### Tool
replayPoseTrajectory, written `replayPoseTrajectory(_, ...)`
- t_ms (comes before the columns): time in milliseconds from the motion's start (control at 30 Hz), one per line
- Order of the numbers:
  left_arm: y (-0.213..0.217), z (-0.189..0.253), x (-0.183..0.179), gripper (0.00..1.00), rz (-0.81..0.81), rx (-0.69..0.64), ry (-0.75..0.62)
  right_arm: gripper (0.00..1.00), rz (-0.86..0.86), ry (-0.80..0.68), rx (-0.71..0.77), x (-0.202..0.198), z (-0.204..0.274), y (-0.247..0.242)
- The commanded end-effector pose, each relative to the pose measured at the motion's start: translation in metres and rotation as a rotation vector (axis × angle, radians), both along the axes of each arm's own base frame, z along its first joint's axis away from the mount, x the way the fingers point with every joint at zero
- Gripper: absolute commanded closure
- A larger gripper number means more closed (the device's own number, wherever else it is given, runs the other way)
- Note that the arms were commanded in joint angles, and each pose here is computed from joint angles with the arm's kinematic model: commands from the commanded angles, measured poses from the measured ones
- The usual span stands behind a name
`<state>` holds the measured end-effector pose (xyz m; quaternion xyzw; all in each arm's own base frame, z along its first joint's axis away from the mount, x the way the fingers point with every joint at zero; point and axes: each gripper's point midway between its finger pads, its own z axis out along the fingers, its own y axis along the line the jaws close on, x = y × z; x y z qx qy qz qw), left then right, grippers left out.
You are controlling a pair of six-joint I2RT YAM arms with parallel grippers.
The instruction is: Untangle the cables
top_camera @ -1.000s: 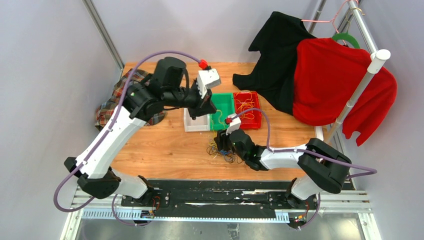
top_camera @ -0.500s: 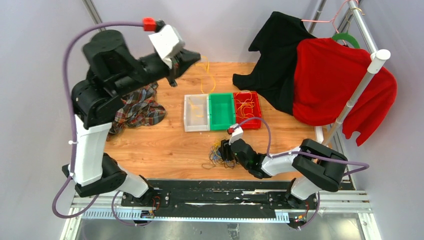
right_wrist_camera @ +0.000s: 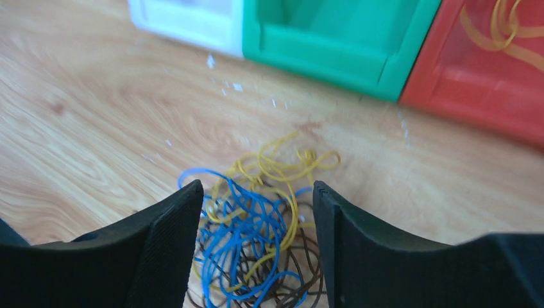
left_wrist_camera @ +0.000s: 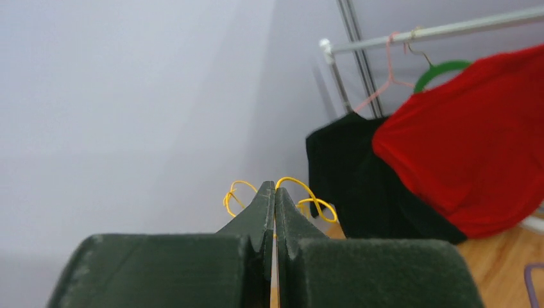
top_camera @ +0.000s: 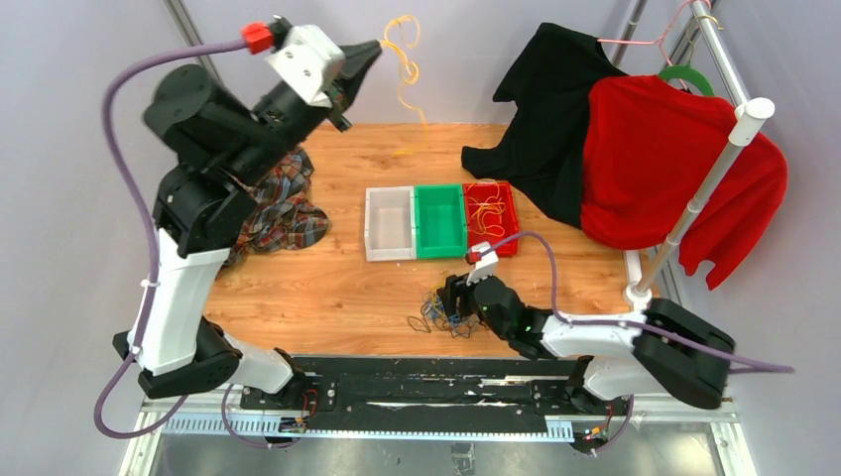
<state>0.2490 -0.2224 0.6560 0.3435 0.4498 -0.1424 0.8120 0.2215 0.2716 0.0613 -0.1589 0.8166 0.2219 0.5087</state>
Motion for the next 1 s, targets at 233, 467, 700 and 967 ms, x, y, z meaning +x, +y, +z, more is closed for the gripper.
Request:
replayPoseTrajectory(233,-0.08,-0.135,0.051,1.0,-0.12,0.111,0.305,0.28,-0.245,-0.195,0.106,0.024,0.108,-0.063)
replayPoseTrajectory(467,-0.13,-0.187,0.082,1.0,-0.193,0.113,0.452,0.31,-0.439,-0.226,0.117,0.039,0.121,-0.12)
replayPoseTrajectory(700,-0.164,-0.237,0.108,1.0,-0.206,0.193,0.531,0.36,-0.609,-0.203,0.106,0.043,0.117,-0.164)
replayPoseTrajectory(967,-0.199,-0.286,0.134,1.0,-0.222,0.264,0.583,0.43,-0.706,-0.202,0.108,0.042,0.115,-0.189)
